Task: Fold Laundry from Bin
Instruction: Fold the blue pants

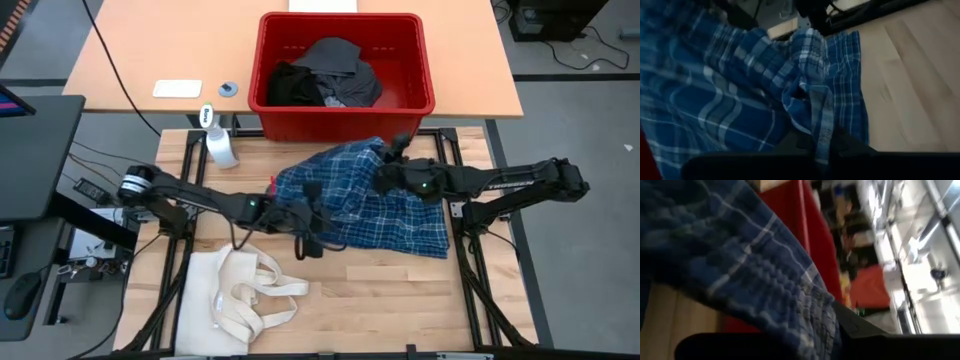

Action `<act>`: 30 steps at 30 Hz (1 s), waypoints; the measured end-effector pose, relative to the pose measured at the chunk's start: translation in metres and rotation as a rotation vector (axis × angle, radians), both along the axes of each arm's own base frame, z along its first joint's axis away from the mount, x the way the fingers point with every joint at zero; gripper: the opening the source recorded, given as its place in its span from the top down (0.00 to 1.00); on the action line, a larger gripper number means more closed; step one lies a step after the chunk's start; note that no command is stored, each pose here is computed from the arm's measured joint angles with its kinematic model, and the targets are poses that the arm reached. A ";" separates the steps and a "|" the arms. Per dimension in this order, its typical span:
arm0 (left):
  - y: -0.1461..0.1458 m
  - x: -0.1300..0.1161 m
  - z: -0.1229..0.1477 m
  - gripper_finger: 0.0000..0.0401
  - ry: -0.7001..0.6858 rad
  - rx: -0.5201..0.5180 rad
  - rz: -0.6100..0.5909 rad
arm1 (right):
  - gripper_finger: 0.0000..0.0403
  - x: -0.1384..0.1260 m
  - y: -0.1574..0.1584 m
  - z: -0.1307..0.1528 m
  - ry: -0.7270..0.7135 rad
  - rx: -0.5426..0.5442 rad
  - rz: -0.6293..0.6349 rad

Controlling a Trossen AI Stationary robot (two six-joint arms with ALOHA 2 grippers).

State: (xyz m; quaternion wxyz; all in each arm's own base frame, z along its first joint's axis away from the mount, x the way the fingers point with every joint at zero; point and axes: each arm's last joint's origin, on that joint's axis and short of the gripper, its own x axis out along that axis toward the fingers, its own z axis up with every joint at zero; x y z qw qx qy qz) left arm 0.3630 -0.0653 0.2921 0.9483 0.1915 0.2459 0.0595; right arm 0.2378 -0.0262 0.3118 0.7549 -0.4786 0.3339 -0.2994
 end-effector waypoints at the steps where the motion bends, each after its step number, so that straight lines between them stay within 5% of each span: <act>1: -0.001 0.004 -0.004 0.98 -0.003 0.009 -0.004 | 0.91 -0.002 0.001 -0.002 0.014 0.006 -0.021; 30: -0.020 0.070 -0.078 0.98 -0.251 -0.118 -0.168 | 0.91 -0.046 0.044 -0.022 0.201 0.077 -0.017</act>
